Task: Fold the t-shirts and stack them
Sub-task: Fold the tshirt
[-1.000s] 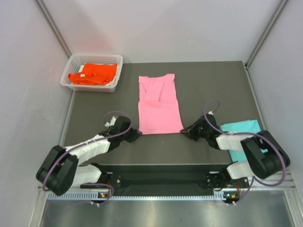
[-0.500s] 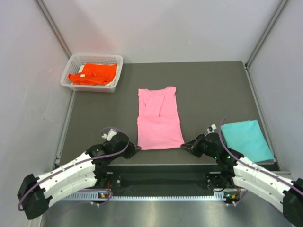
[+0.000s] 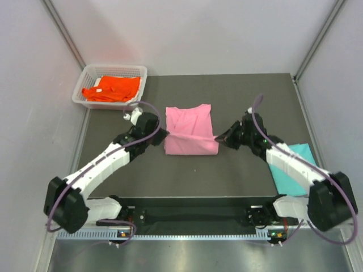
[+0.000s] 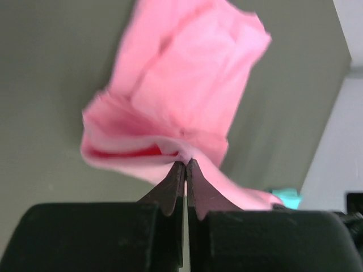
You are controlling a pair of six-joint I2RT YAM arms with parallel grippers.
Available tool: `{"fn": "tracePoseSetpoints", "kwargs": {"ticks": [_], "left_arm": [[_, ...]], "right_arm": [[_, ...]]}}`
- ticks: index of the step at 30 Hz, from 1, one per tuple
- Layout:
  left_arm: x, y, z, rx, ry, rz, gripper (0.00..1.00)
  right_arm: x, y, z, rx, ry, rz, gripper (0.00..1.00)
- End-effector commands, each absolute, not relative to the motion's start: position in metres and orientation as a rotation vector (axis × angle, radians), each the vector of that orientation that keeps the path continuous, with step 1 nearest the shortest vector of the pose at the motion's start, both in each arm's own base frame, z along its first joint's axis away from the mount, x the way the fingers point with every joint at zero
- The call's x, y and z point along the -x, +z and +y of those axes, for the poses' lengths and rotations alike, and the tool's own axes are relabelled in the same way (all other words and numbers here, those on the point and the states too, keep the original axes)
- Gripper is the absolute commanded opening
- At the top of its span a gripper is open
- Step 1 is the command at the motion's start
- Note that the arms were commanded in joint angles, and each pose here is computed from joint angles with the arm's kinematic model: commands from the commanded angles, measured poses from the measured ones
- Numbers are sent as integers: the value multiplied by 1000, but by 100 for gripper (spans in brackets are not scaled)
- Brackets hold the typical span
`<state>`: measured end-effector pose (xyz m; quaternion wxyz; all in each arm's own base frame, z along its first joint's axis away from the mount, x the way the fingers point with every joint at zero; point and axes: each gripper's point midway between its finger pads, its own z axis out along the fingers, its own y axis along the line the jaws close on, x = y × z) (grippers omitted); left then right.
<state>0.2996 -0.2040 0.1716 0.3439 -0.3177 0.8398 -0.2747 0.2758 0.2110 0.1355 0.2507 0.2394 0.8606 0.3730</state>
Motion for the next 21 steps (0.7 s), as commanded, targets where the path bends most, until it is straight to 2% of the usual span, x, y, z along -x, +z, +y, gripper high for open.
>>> {"fn": "tracePoseSetpoints", "kwargs": {"ticks": [1, 2, 3, 5, 6, 12, 21], "left_arm": [[-361, 189, -191, 754, -739, 2105, 0], [-369, 191, -193, 741, -759, 2110, 0], [-386, 207, -194, 723, -783, 2069, 0], [-411, 196, -190, 736, -796, 2096, 0], [-425, 211, -195, 704, -844, 2079, 0], [-489, 185, -189, 736, -872, 2124, 0], [-536, 158, -191, 786, -950, 2139, 0]], "right_arm": [[-324, 168, 222, -441, 1091, 2309, 0], [-334, 154, 226, -433, 1091, 2359, 0], [-352, 172, 232, -404, 1118, 2321, 0], [-372, 158, 235, -407, 1133, 2373, 0], [-388, 174, 238, -388, 1142, 2344, 0], [-440, 174, 248, -376, 1187, 2357, 0], [-487, 151, 242, -458, 1228, 2372, 0]]}}
